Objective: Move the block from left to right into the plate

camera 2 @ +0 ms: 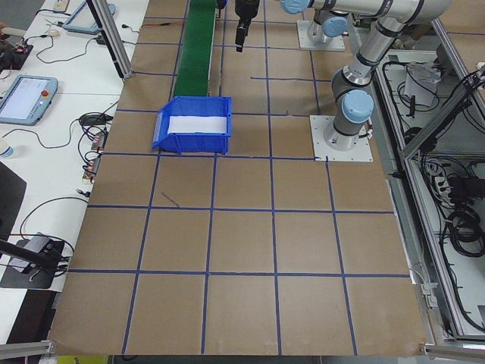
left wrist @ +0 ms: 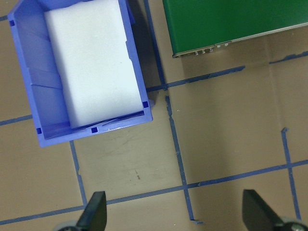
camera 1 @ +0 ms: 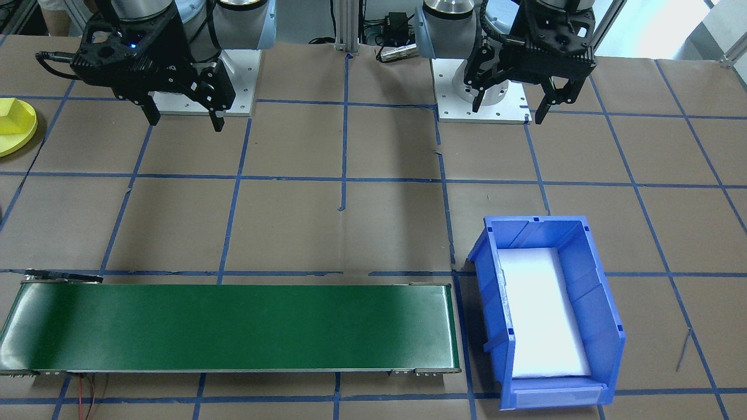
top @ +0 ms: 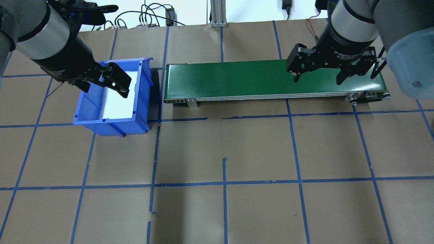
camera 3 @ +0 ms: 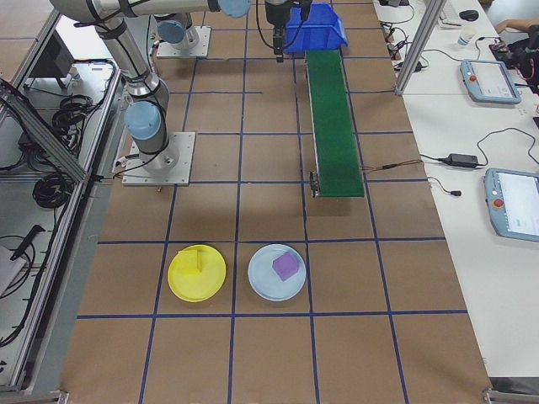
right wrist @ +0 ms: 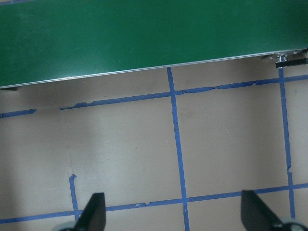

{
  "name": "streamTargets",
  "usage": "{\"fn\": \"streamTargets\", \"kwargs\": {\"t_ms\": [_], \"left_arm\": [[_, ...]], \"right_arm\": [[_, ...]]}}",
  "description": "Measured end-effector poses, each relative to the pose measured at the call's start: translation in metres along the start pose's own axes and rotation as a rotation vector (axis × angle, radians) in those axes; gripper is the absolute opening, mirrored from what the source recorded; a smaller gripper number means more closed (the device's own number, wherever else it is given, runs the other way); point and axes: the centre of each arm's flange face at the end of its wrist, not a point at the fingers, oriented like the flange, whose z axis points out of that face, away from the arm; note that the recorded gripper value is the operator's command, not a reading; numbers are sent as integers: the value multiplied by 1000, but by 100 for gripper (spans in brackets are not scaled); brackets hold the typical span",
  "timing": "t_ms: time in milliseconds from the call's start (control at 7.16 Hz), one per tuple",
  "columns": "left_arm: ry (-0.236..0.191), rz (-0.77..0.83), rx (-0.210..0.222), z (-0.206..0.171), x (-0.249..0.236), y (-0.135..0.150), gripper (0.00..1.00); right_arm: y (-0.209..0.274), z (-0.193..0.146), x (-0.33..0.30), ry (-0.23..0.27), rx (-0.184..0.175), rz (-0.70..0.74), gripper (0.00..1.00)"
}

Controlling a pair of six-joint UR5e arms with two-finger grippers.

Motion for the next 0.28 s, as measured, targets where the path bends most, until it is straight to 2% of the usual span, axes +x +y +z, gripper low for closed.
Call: {"fn": "streamTargets", "kwargs": {"t_ms": [279], "left_arm": [[4,-54,0,0,0,0,100]], "right_arm": [[0,0,0,-1,0,-1,100]]}}
